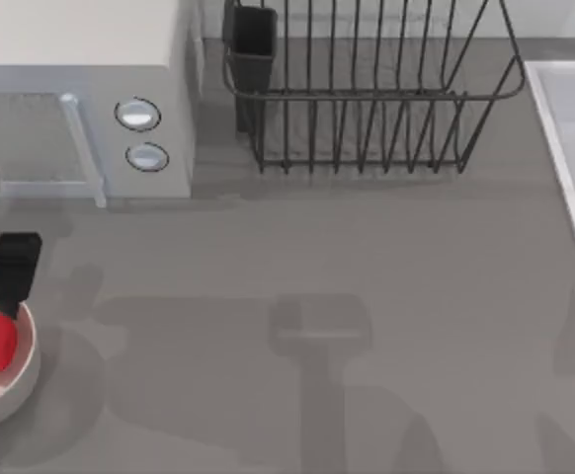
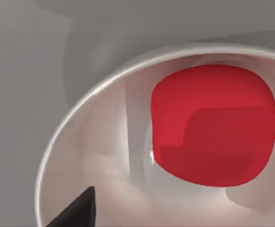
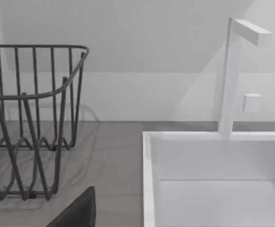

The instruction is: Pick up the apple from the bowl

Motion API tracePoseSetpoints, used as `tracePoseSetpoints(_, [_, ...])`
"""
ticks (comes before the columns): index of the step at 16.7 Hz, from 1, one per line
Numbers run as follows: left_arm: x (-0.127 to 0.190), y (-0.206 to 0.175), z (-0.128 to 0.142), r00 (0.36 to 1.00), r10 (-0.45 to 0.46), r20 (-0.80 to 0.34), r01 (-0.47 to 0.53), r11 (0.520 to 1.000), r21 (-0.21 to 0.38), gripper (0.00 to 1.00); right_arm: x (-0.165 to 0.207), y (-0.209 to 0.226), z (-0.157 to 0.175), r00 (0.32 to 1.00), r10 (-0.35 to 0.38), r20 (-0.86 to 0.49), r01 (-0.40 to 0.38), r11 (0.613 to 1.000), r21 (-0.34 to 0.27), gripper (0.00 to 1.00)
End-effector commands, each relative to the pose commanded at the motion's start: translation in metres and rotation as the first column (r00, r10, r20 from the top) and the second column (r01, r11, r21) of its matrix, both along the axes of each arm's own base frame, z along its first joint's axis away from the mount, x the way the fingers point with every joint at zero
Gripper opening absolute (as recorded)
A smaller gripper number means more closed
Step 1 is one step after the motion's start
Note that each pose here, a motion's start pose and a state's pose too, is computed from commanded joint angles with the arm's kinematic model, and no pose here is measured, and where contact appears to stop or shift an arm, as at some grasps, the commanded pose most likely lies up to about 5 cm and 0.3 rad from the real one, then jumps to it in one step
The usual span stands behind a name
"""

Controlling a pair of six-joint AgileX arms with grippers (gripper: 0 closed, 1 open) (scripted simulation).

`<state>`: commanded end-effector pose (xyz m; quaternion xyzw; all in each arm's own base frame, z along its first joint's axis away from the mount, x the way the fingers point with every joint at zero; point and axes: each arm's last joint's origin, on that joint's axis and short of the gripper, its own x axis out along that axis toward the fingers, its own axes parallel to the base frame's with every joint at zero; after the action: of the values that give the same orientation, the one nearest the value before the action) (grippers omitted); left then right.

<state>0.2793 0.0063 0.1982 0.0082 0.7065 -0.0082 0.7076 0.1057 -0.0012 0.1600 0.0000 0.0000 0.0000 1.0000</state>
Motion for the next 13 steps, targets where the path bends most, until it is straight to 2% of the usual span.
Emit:
tracePoseSetpoints(3, [0.002,0.000,-0.020,1.000,0.000,-0.009,0.000,1.000,0.000,1.00,0.000,0.000,0.000,1.000,0.000,0.000,0.000,1.000,0.000,1.00])
tracePoseSetpoints(10, [0.004,0.001,-0.097,1.000,0.003,0.011,-0.003,1.000,0.000,1.00,0.000,0.000,0.000,1.000,0.000,0.000,0.000,1.000,0.000,1.00])
tracePoseSetpoints(13, [0.000,0.001,-0.108,1.000,0.003,-0.002,-0.003,1.000,0.000,1.00,0.000,0.000,0.000,1.000,0.000,0.000,0.000,1.000,0.000,1.00])
